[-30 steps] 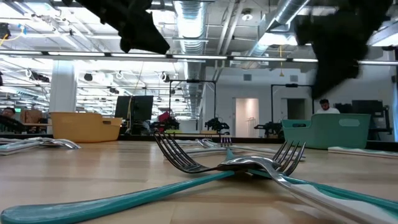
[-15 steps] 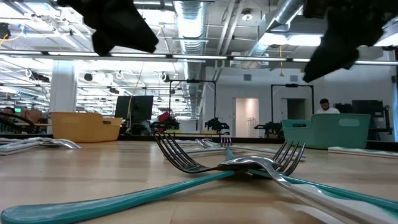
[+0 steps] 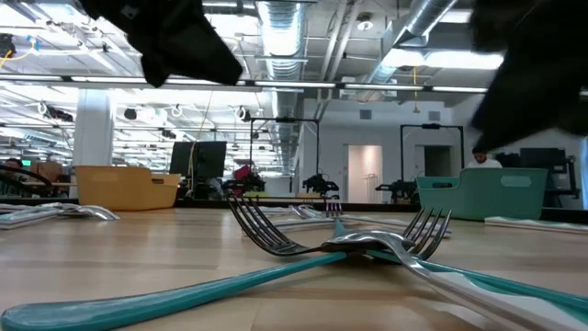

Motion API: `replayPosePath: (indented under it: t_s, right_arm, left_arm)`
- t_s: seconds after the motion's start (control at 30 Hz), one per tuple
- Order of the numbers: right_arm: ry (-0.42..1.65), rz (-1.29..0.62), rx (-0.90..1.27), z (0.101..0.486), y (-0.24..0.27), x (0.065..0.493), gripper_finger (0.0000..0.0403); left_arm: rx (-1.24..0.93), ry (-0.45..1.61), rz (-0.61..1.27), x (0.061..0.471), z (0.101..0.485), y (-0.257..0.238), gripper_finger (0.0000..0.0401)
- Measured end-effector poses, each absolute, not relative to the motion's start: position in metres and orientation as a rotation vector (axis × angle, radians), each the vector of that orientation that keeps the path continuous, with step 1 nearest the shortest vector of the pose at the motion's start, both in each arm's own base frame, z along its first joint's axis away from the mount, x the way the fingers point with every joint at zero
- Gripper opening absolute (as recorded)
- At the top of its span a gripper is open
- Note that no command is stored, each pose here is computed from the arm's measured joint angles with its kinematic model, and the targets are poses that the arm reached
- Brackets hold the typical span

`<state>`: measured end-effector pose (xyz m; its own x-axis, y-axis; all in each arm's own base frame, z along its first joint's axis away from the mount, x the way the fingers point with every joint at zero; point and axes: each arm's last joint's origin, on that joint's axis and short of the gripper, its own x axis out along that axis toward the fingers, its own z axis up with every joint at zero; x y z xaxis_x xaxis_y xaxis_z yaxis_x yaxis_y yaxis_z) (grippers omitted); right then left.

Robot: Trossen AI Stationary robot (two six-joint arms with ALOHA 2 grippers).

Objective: Sort silverware by color (type)
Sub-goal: Put the white-blue table knife into the orange bin

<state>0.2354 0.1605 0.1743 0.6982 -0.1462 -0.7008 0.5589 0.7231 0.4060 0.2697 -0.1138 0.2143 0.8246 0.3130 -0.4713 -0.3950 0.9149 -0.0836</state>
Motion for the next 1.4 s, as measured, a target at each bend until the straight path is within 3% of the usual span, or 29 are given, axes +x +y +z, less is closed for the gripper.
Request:
replayPosePath:
  t_s: [0.27, 0.6, 1.07, 1.4]
  right_arm:
    - [0.704, -0.312, 0.712, 0.151, 0.172, 0.259, 0.0157]
    - [0.611, -0.299, 0.587, 0.167, 0.166, 0.26, 0.0157]
    - [0.561, -0.306, 0.585, 0.17, 0.167, 0.261, 0.0157]
    - [0.744, -0.547, 0.553, 0.161, 0.14, 0.242, 0.0157]
  left_arm:
    - [-0.19, 0.509, 0.324, 0.275, 0.197, -0.127, 0.0077]
    - [-0.211, 0.425, 0.461, 0.274, 0.198, -0.126, 0.0077]
    - [-0.149, 0.431, 0.421, 0.269, 0.199, -0.136, 0.0077]
    - [-0.074, 0.514, 0.459, 0.265, 0.191, -0.128, 0.0116]
